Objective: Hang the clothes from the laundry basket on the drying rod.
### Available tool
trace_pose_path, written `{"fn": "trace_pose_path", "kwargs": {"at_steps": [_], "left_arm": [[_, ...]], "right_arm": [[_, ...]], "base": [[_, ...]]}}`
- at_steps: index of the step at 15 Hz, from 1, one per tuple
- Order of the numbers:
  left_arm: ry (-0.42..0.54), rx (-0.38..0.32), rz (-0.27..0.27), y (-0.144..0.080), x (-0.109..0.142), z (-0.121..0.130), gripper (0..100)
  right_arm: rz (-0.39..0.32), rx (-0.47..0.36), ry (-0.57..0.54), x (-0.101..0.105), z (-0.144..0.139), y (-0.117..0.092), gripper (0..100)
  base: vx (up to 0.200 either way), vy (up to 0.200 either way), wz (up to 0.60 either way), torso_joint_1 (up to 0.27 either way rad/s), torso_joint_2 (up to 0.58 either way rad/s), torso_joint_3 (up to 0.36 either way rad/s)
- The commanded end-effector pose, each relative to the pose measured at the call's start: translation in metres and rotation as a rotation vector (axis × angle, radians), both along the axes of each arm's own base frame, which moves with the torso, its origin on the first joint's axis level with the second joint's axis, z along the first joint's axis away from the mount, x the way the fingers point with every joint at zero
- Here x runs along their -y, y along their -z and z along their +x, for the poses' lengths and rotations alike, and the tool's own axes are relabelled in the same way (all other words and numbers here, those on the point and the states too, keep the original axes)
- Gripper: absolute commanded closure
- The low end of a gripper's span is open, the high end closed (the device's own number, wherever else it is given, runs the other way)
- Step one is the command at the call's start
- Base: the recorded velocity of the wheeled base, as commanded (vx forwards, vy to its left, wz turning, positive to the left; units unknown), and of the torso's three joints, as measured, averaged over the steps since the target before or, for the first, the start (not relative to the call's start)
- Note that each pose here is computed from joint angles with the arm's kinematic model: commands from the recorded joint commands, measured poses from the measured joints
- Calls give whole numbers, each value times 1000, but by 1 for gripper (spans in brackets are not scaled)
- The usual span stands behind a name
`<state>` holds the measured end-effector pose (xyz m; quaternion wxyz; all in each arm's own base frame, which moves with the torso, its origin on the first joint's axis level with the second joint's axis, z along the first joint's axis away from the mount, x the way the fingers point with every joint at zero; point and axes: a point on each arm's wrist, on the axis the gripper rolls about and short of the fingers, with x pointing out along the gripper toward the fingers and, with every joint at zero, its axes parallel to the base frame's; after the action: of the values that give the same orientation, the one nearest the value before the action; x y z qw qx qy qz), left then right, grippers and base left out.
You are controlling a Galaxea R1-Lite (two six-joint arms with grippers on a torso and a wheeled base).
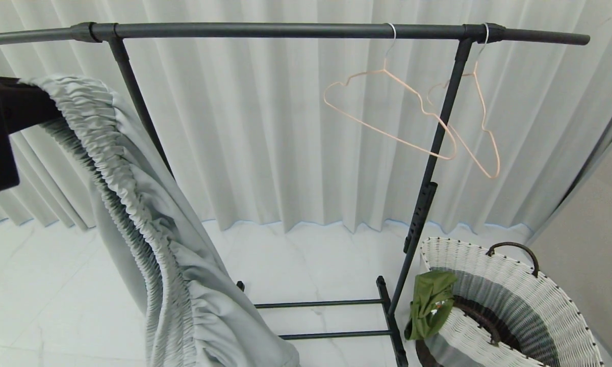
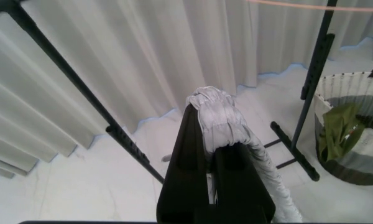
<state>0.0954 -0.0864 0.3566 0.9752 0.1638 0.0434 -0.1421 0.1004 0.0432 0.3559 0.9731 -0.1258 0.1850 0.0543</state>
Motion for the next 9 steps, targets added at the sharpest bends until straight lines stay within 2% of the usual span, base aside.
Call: {"fn": "trace_pose_path", "kwargs": {"at_steps": [1, 3, 9], "left_arm": [[-1, 0, 0, 0, 0, 0, 100], [-36, -6, 9, 2, -2, 4, 100], [-47, -8, 11, 3, -4, 5, 100]], "right_arm": [[-5, -9, -1, -2, 3, 4, 0], [17, 35, -1, -7, 12, 11, 0], [26, 50, -1, -9, 17, 15, 0]], "base": [[0, 0, 0, 207, -481, -281], [0, 0, 0, 149, -344, -190], [200, 0, 0, 27, -49, -26]]}}
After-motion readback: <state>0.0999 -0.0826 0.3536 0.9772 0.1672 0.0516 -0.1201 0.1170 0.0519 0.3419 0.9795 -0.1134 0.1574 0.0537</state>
